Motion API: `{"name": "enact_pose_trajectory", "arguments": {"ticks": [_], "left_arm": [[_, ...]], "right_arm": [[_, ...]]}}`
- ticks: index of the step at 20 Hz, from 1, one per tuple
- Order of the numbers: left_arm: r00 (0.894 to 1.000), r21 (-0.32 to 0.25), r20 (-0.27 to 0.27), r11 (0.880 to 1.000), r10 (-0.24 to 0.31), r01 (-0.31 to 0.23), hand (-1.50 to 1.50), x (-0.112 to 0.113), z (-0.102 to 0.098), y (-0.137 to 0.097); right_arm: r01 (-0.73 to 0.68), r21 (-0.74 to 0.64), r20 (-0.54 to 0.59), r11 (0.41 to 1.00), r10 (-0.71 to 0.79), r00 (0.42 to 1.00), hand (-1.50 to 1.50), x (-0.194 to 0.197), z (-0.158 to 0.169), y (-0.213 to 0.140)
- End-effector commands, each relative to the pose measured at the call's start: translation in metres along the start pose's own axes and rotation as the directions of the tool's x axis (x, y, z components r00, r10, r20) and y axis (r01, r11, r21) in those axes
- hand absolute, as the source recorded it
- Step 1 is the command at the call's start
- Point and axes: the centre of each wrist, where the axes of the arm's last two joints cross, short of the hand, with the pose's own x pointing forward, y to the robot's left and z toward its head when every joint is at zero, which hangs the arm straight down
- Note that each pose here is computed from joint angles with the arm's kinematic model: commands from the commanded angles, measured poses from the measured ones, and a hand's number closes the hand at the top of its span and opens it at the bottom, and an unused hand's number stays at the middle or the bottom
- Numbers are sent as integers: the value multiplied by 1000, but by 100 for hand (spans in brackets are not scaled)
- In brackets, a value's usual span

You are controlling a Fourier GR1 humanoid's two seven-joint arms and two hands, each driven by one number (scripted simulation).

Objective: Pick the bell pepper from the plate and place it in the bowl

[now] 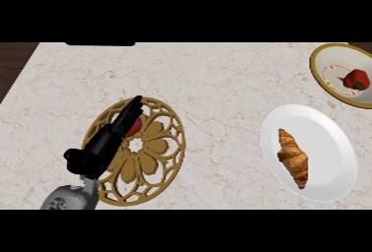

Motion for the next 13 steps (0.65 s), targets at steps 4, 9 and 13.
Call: {"name": "enact_pose_trajectory", "arguments": {"ticks": [4, 9, 13], "left_arm": [[1000, 44, -7, 999, -8, 9, 0, -3, 0, -15], [999, 30, -31, 999, 15, -14, 0, 4, 6, -6], [1000, 51, -26, 999, -3, 4, 0, -7, 12, -2]], "right_arm": [[94, -99, -10, 991, -96, 995, -150, -67, -21, -31], [122, -52, 0, 991, -122, 993, -150, -110, -35, -70], [150, 6, 8, 989, -150, 989, -150, -143, -31, -99]]}}
